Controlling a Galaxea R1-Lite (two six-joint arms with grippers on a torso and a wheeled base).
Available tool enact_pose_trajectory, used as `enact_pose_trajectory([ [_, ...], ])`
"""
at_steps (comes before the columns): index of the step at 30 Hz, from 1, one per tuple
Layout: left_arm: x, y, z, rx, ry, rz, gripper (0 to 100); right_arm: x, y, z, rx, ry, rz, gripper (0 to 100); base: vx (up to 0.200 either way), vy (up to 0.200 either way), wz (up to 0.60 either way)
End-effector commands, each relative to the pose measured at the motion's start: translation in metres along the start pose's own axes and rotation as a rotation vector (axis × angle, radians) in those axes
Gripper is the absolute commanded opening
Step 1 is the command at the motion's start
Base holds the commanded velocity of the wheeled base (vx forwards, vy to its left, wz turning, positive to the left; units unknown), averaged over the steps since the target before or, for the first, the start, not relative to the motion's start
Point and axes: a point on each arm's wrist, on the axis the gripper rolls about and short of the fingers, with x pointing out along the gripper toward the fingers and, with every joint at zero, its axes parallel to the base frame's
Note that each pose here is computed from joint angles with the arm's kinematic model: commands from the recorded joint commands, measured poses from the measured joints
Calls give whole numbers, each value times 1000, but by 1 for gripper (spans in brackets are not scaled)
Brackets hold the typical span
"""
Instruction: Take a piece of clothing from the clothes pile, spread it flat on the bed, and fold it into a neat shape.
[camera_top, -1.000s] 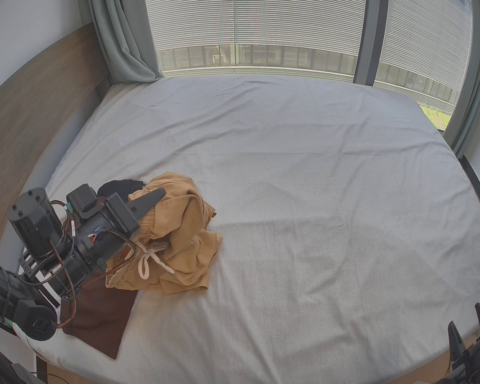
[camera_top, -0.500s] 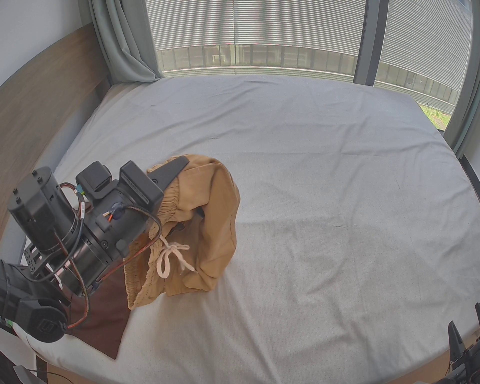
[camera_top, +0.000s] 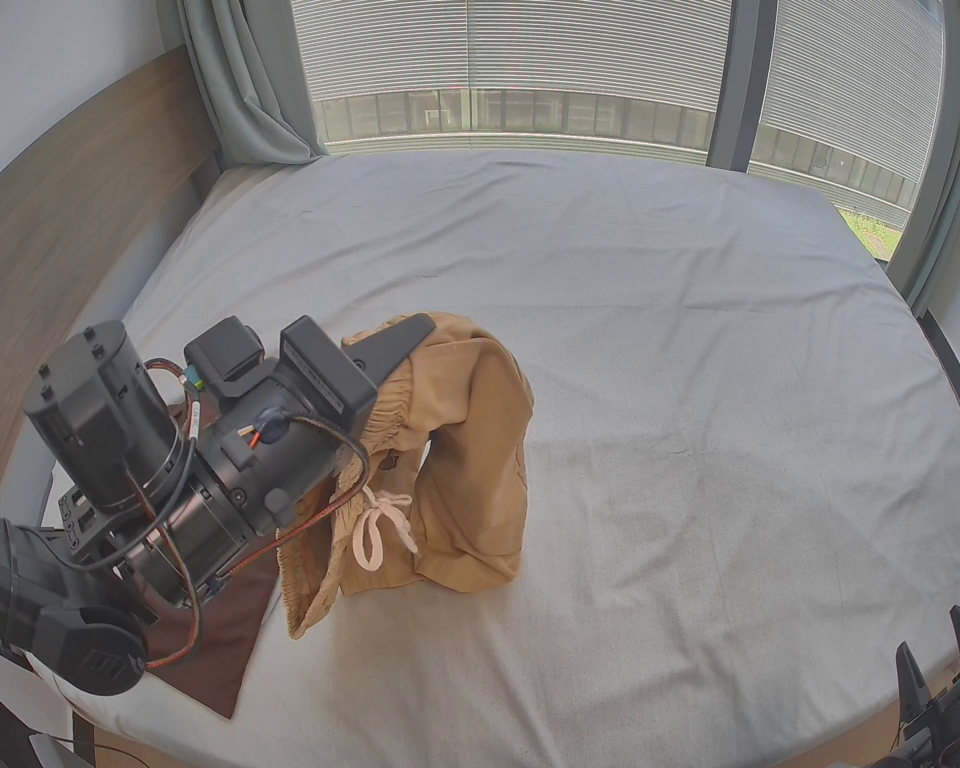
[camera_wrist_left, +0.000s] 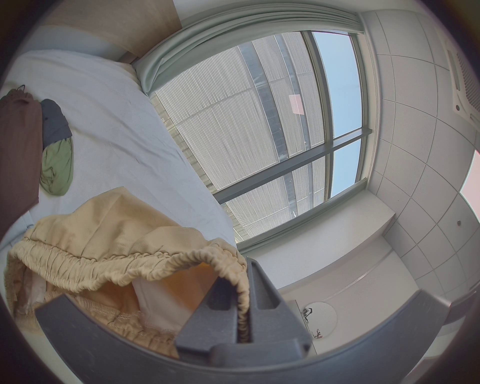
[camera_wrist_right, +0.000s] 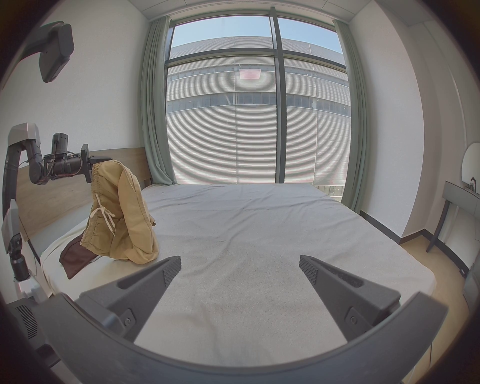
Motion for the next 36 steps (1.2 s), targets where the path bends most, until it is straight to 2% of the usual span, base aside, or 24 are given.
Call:
enact_pose_trajectory([
  [1,7,-7,-2,-18,13,-16,0,0,0,-5,-1,0,1,100,0,0,0],
  [8,18,-22,-4,-73,53,-25,0,0,0,-5,-1,0,1,100,0,0,0],
  [13,27,-35,-9,-165,102,-41,0,0,0,-5,-1,0,1,100,0,0,0],
  [15,33,-34,-14,-199,138,-30,0,0,0,-5,-1,0,1,100,0,0,0],
  [23,50,-30,-43,-207,243,-27,0,0,0,-5,-1,0,1,100,0,0,0],
  [28,63,-26,-56,-221,269,-27,0,0,0,-5,-1,0,1,100,0,0,0],
  [33,74,-39,-60,-320,274,-62,0,0,0,-5,-1,1,1,100,0,0,0],
  [36,78,-37,-69,-328,293,-56,0,0,0,-5,-1,0,1,100,0,0,0],
])
